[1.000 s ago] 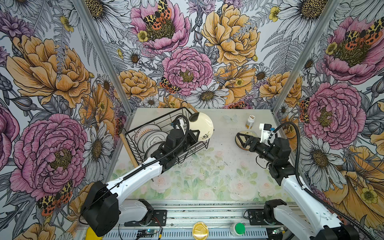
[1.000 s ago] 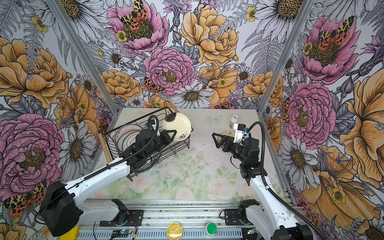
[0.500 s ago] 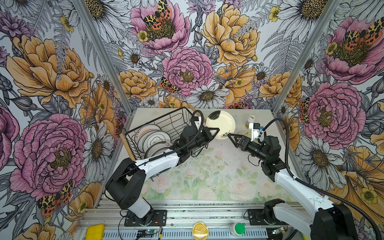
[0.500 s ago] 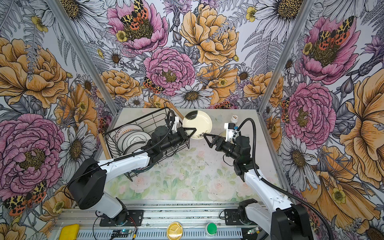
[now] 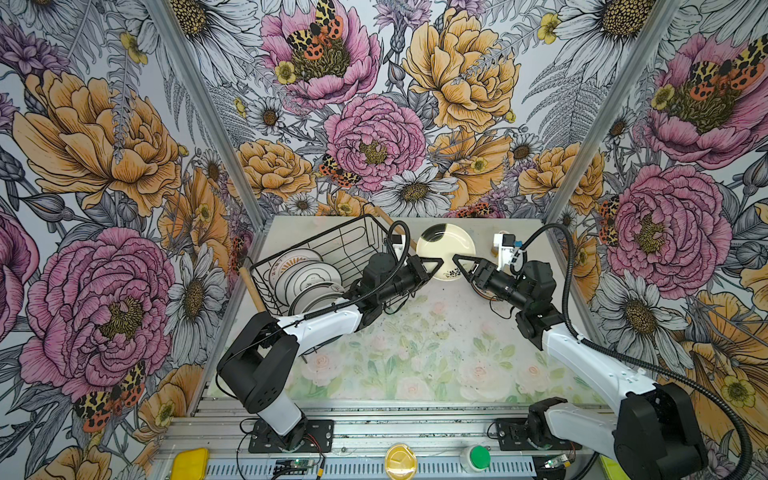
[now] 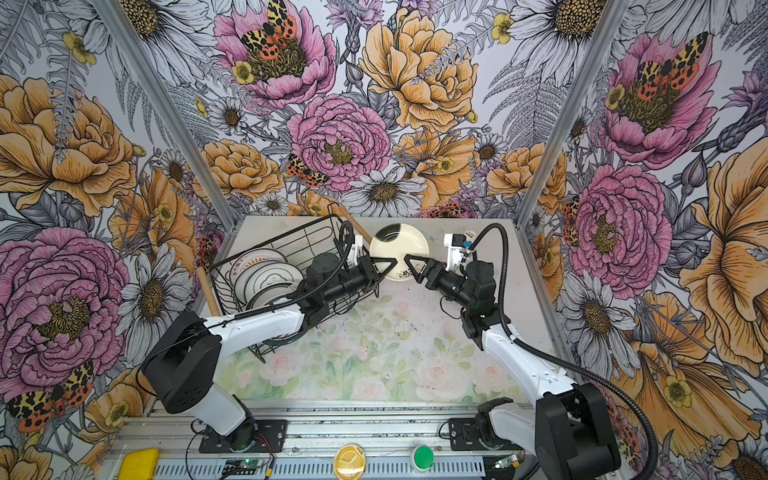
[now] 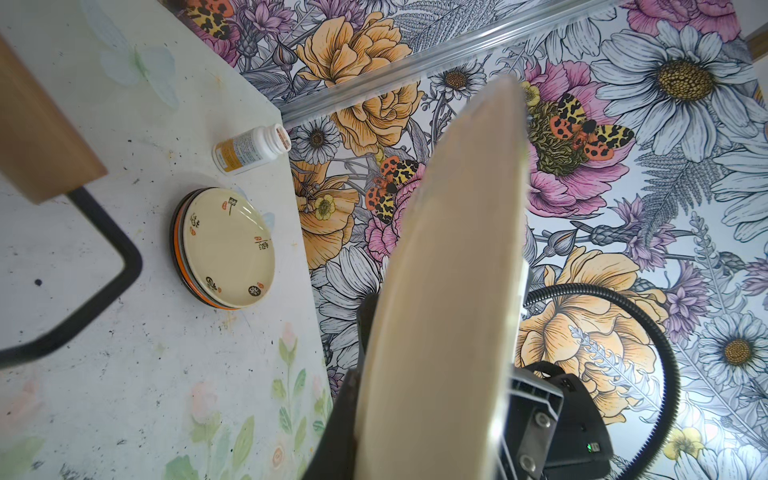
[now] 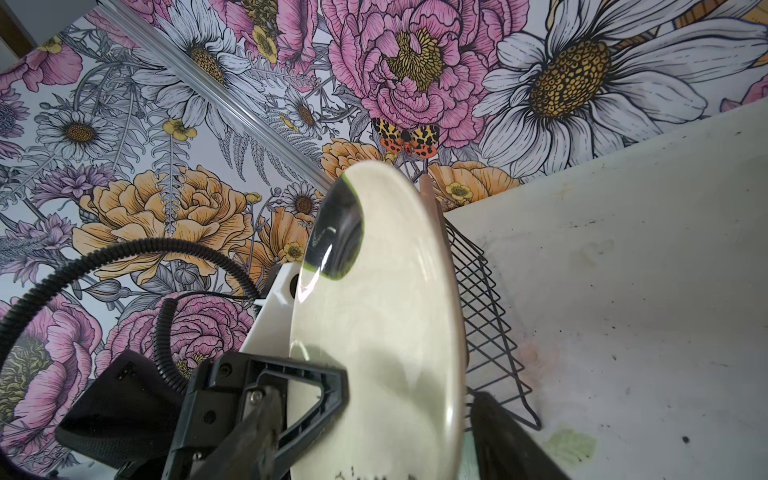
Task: Unload the plates from the dish rack
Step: 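Carry the cream plate toward the right gripper while the right grasps its rim, then open the left gripper and pull back while the right lifts the cream plate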
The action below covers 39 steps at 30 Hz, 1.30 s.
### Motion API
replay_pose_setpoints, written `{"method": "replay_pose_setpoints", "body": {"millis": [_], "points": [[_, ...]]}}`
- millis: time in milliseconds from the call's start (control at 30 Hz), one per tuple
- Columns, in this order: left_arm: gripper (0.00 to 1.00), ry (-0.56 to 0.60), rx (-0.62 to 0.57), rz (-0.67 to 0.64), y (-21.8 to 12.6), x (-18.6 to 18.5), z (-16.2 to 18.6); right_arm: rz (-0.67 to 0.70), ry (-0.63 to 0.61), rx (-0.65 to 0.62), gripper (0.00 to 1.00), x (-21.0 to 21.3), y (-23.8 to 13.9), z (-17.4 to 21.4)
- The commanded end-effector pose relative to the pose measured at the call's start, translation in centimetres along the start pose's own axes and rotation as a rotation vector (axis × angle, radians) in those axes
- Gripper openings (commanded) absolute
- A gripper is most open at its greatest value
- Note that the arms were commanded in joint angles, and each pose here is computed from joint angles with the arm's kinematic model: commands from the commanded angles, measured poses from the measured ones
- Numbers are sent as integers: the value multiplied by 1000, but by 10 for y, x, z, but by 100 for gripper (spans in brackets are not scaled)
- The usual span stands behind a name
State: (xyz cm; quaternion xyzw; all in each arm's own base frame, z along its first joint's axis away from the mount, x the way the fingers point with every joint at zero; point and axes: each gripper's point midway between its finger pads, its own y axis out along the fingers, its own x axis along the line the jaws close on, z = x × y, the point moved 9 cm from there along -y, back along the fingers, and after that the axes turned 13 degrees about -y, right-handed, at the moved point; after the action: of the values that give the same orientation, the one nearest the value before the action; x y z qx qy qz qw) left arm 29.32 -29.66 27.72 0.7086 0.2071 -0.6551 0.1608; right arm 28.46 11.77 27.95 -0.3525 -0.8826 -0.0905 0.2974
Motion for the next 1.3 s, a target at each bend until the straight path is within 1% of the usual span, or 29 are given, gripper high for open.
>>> {"method": "replay_pose_setpoints", "body": {"millis": [0,67,233,600,667,833,900,967,1033,1067,1167,1267], "points": [[0,40,31,88,-1,-26,3,-66,-32,-58,61,12,6,-18],[0,37,33,87,0,-26,3,-72,-33,-62,53,13,7,-19],[0,34,41,85,2,-25,3,-80,-32,-62,43,14,7,-20],[0,13,59,93,7,-21,2,-112,-19,-56,28,16,5,-16],[0,15,62,93,7,-21,2,-112,-21,-59,22,16,3,-15],[0,13,56,86,7,-20,1,-117,-14,-59,0,18,0,-14],[0,10,62,82,8,-18,1,-119,-12,-58,0,19,0,-14],[8,12,59,87,8,-19,1,-120,-11,-59,0,19,-1,-14],[28,17,57,92,6,-20,0,-115,-15,-56,0,20,-2,-14],[35,19,56,90,6,-21,0,-109,-23,-54,0,20,-3,-14],[45,45,57,84,0,-27,0,-75,-71,-40,0,21,-4,-20],[52,92,70,87,-8,-37,2,-47,-155,-45,0,26,-5,-41]]}}
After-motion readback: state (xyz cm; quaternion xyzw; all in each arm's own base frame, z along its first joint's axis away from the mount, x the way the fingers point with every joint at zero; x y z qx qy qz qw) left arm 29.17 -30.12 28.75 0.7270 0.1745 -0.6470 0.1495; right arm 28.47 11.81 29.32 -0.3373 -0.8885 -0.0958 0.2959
